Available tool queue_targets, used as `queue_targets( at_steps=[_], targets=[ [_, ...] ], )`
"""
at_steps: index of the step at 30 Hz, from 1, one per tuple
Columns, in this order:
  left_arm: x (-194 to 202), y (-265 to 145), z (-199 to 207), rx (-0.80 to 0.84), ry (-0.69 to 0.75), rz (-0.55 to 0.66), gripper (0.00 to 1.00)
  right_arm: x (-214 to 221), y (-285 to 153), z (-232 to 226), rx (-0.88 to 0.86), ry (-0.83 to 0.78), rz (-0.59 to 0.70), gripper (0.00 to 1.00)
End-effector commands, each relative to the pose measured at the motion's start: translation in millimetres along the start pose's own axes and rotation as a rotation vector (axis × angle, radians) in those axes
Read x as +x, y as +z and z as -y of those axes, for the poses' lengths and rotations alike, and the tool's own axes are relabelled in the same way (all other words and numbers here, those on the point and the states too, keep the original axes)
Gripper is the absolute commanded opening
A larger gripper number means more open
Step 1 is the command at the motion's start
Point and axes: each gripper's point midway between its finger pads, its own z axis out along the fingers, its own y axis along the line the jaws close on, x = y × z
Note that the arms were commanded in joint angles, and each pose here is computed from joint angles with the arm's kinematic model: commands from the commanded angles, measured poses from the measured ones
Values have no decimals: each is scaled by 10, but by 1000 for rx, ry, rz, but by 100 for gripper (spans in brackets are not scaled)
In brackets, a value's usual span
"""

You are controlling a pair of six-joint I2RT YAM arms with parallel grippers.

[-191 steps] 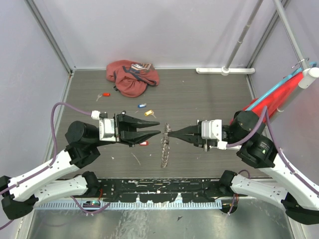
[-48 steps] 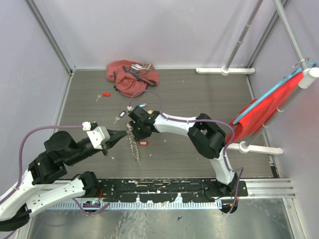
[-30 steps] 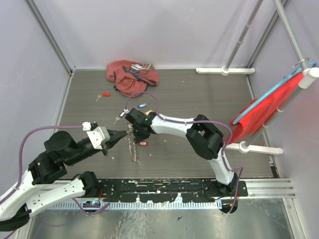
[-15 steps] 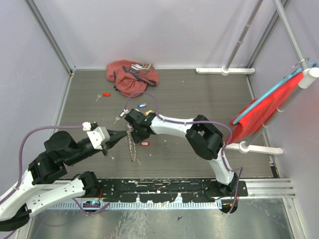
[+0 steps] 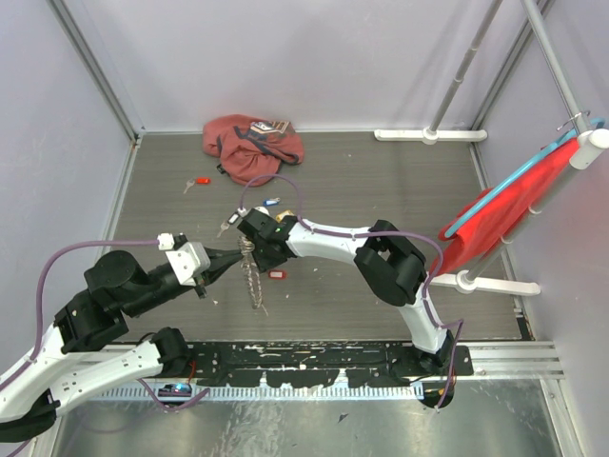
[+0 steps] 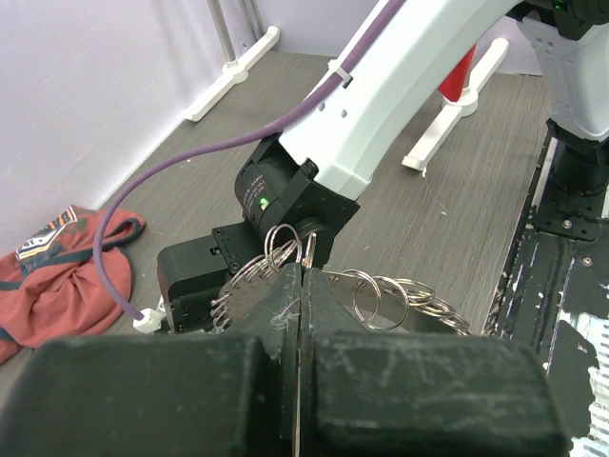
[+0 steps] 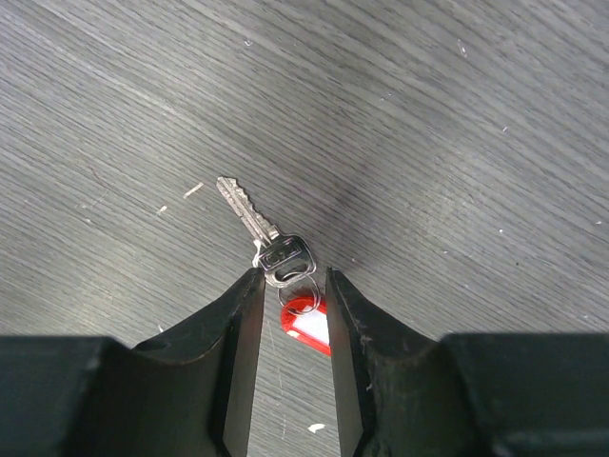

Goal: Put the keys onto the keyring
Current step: Pick up the key from the center of the board.

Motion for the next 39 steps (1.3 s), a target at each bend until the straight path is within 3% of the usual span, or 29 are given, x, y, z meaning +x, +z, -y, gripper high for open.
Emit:
queue_targets(
  at_steps=[1, 10, 22, 26, 36, 39],
  targets=[
    [-190, 8, -28, -7, 10, 77, 0, -149, -177, -30, 4, 7, 50, 38],
    [-189, 7, -25, -6, 10, 77, 0, -41, -156, -60, -18, 4, 3, 38],
    [-194, 0, -19, -3, 10, 80, 0, 52, -111, -74, -28, 6, -24, 30],
    [-190, 4, -22, -4, 10, 79, 0, 57, -110, -48, -15, 6, -24, 25],
    [-183, 11, -27, -6, 11, 75, 0, -61, -199, -72, -23, 2, 24, 1],
    [-185, 10, -30, -8, 11, 75, 0, -123, -264, -89, -33, 2, 54, 1]
  ],
)
